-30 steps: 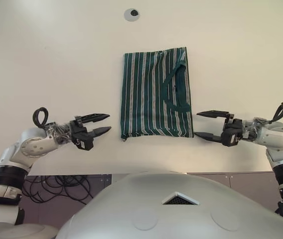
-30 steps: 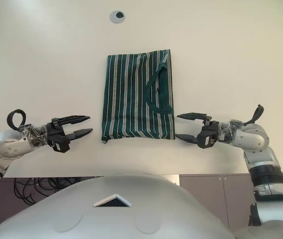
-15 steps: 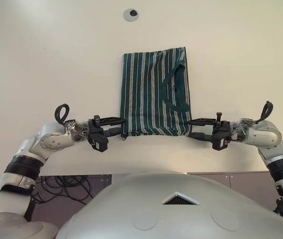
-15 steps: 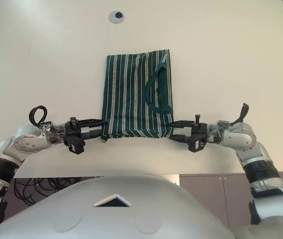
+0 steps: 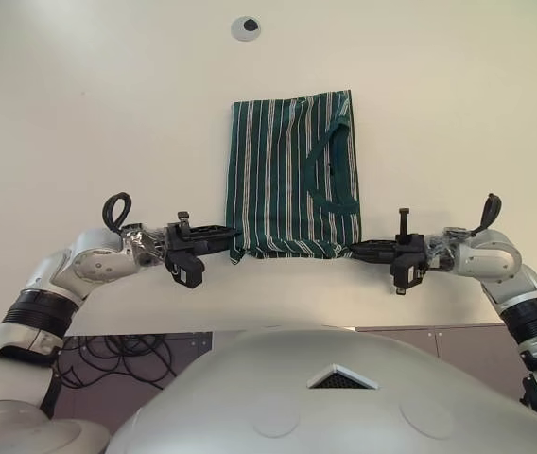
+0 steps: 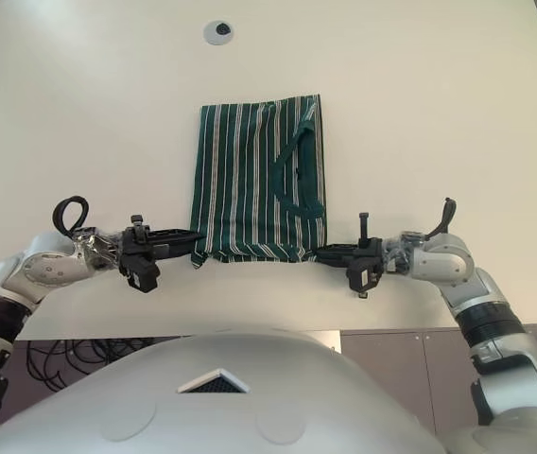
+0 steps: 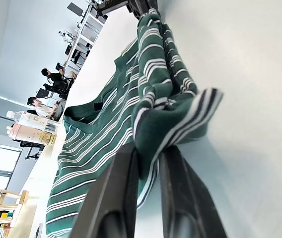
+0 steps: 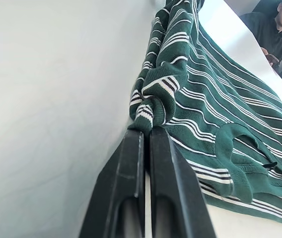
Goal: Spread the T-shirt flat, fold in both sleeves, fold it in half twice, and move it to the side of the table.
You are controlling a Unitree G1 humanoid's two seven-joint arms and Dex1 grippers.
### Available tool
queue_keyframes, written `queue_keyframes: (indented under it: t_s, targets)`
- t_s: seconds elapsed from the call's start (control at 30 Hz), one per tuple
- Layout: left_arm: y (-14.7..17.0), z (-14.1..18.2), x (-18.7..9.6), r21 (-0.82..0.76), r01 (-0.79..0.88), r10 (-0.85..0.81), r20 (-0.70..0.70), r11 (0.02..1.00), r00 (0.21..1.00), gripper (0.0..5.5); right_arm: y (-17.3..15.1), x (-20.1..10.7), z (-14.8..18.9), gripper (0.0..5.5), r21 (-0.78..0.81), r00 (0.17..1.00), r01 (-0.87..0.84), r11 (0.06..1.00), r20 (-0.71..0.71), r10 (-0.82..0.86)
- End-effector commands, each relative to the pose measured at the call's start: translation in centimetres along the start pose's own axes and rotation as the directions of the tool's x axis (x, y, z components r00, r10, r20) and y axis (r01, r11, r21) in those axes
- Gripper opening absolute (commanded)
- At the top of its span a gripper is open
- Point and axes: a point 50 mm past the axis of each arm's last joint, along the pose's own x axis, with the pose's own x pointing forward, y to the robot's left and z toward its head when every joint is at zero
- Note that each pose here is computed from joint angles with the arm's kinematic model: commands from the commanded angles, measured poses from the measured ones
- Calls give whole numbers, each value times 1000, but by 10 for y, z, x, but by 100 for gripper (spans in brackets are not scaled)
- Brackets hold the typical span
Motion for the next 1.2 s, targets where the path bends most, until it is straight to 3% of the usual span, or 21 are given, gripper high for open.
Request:
queue_keyframes:
  t_s: [0.03, 0.1, 0.17, 0.23, 0.37, 0.53, 0.7, 0.77, 1.07, 1.2]
  targets:
    - [-64, 5, 7, -179, 282, -288, -7, 942, 958, 25, 11, -6, -5, 0, 90, 996, -75, 993, -47, 80]
    - [-62, 10, 8, -241, 266, -270, 17, 933, 963, 16, 12, -8, -1, 0, 199, 997, -70, 977, -17, 75]
    - [-53, 19, 3, -392, 287, -285, 63, 874, 956, 6, 11, -17, 12, 0, 438, 993, -115, 892, 71, 93]
    - [-40, 27, -5, -529, 326, -310, 122, 784, 943, 2, 7, -24, 24, 0, 573, 982, -171, 801, 166, 91]
    - [-14, 47, -14, -688, 384, -278, 266, 616, 923, 0, 1, -38, 38, 0, 678, 958, -252, 690, 276, 79]
    - [-3, 68, -18, -768, 458, -198, 415, 447, 888, 0, -4, -44, 60, 0, 712, 914, -356, 605, 400, 67]
    - [10, 63, -21, -803, 419, -109, 414, 424, 904, 0, -19, -39, 59, 0, 710, 936, -263, 653, 351, -5]
    - [13, 56, -24, -830, 379, -59, 390, 409, 919, 0, -33, -32, 51, 0, 729, 953, -148, 668, 285, -99]
    - [31, 14, -19, -894, 160, 124, 230, 418, 965, 0, -65, -20, 21, 0, 792, 932, 127, 597, 110, -345]
    - [30, -11, -13, -918, 27, 129, 84, 395, 988, 0, -74, -14, 5, 0, 795, 928, 218, 565, 11, -373]
